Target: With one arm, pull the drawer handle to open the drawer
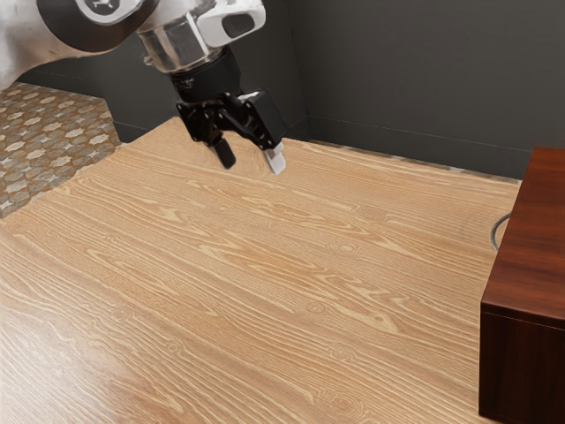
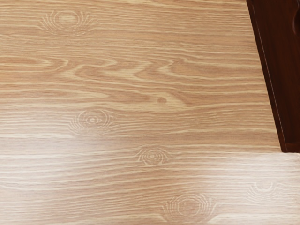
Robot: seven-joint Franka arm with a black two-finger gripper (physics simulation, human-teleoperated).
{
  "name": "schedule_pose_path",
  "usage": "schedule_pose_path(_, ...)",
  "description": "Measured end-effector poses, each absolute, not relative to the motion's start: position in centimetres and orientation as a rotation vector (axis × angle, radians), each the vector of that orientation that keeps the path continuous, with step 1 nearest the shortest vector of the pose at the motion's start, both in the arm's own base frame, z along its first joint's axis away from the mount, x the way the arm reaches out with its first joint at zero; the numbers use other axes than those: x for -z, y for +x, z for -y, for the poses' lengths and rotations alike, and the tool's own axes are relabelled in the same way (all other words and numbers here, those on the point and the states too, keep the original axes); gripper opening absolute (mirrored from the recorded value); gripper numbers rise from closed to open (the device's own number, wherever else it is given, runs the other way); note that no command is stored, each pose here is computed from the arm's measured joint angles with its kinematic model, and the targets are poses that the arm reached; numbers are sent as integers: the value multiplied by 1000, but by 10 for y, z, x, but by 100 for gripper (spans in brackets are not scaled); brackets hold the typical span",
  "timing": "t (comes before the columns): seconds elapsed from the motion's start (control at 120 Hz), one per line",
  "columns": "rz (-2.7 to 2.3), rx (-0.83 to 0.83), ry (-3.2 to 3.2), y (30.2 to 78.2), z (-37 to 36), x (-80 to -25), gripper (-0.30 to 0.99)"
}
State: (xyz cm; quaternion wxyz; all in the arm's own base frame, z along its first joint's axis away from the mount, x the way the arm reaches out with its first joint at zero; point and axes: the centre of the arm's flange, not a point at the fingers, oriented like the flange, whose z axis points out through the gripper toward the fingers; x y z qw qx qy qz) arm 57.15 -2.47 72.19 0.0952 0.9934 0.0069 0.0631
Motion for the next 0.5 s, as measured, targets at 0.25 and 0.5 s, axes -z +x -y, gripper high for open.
schedule_pose_path(0.25, -40, -152, 2829, 638, 56, -650, 67)
schedule_pose_path(0.5, -202, -247, 2781, 692, 46, -621, 68)
